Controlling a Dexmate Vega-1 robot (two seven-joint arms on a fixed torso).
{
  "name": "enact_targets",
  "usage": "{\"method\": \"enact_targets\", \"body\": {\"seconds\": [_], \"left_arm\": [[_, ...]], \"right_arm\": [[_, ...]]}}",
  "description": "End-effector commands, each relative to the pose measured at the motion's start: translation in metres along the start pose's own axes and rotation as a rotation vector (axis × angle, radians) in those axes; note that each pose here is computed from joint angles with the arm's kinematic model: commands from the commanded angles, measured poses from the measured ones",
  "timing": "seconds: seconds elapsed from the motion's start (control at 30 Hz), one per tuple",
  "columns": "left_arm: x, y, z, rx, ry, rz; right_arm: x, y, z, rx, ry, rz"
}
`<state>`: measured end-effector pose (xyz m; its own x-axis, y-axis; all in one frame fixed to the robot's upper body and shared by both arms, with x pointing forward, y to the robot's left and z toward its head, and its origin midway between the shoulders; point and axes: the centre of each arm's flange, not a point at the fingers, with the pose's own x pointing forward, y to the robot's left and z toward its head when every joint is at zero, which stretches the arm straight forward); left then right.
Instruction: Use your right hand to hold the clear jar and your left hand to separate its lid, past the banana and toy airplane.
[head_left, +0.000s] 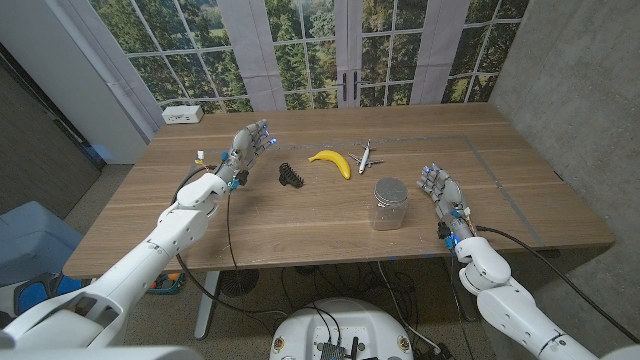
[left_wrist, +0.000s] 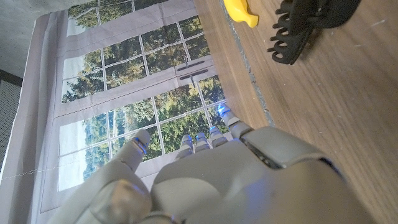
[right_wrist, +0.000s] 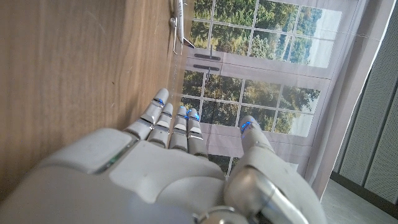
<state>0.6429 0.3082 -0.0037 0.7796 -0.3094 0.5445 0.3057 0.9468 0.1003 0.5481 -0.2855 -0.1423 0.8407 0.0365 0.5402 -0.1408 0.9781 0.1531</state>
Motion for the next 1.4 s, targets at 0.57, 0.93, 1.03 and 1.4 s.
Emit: {"method": "enact_targets", "body": {"seconds": [0.57,0.93,1.03,1.4], "left_arm": [[-0.001,0.0,0.006,0.004,-0.019,-0.035],[-0.002,0.0,0.006,0.004,-0.017,-0.041],[-0.002,0.0,0.006,0.002,-0.017,-0.041],[0.0,-0.002,0.005,0.0,-0.016,-0.053]], "right_arm": [[-0.049,0.008,-0.006,-0.026,-0.022,-0.079],[-0.064,0.017,-0.009,-0.044,-0.045,-0.108],[-0.068,0.02,-0.009,-0.049,-0.052,-0.114],[-0.087,0.028,-0.009,-0.078,-0.068,-0.159]]}}
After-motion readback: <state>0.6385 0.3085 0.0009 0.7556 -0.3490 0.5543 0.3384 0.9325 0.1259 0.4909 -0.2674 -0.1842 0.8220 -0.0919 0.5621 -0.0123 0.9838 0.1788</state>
